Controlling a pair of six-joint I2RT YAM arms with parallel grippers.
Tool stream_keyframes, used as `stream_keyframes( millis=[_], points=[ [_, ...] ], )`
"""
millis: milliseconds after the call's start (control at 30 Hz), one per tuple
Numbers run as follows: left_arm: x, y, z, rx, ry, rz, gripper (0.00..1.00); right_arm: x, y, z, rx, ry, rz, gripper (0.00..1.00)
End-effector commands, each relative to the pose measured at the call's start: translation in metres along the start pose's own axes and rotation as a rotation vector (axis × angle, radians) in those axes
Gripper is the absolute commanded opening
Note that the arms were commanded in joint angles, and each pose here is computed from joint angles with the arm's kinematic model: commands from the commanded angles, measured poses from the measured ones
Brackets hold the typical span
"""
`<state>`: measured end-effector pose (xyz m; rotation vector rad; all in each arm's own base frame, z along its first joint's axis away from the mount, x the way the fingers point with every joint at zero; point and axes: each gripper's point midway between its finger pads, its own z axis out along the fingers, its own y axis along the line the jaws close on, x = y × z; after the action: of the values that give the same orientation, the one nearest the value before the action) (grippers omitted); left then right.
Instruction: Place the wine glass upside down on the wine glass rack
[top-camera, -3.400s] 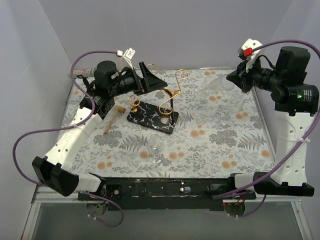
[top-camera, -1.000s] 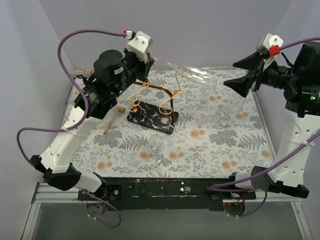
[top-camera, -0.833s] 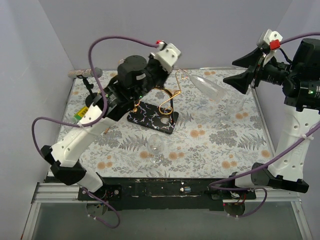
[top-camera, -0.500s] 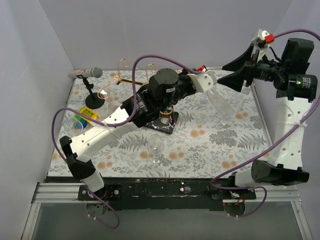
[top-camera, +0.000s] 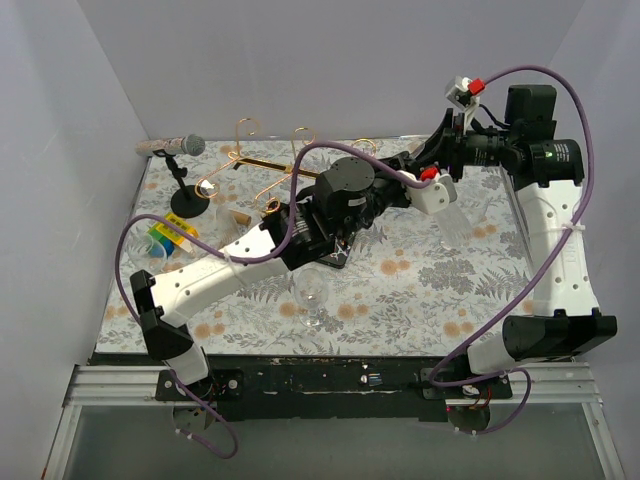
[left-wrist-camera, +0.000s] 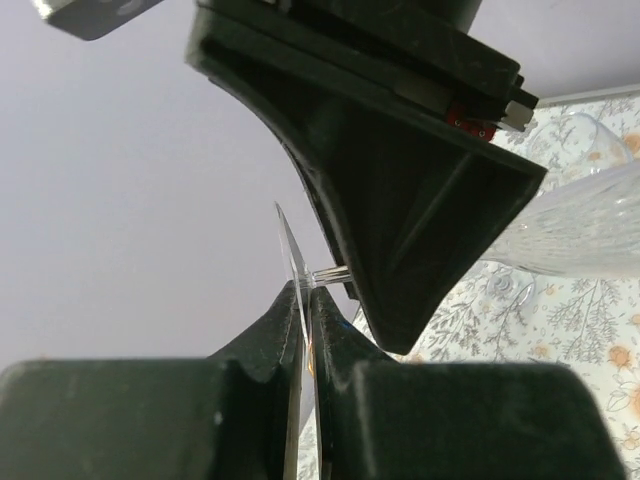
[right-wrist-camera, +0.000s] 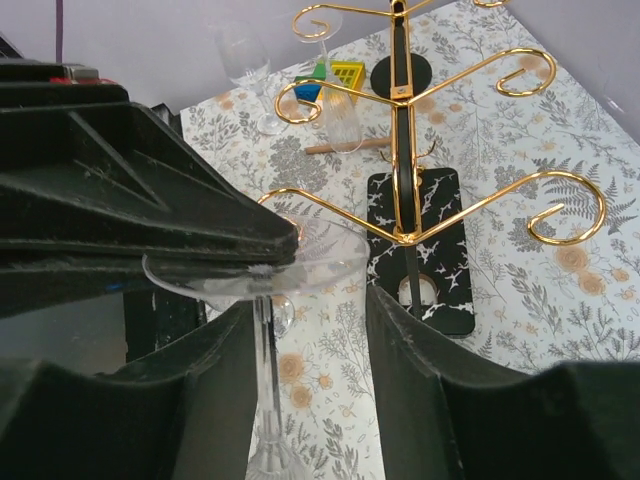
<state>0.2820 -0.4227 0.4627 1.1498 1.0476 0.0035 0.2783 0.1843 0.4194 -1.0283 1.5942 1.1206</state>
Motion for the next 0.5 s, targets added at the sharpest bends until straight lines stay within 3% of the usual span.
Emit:
stream_keyframes(
  millis=[0, 233, 400, 467],
  points=[
    [-0.0051, 0.0117, -0.0076, -0.051, -0.011, 0.040, 0.00, 0.0009, 0.0048, 0.0035, -0.009, 0.007, -0.015, 0.48],
    [-0.0027, 0.0151, -0.0094, -0.078, -0.004, 0.076, 0.00, 0.0038, 0.0089, 0.0039, -0.025, 0.006, -0.003, 0.06],
    [-0.0067, 0.0170, -0.0135, -0.093, -0.027, 0.054, 0.00, 0.0061, 0.0123, 0.0042, -0.037, 0.003, -0.004, 0.01],
    [-0.0086, 0.0156, -0.0164, -0.086, -0.039, 0.022, 0.11, 0.0055, 0.0132, 0.0037, -0.036, 0.001, -0.014, 0.01]
  ],
)
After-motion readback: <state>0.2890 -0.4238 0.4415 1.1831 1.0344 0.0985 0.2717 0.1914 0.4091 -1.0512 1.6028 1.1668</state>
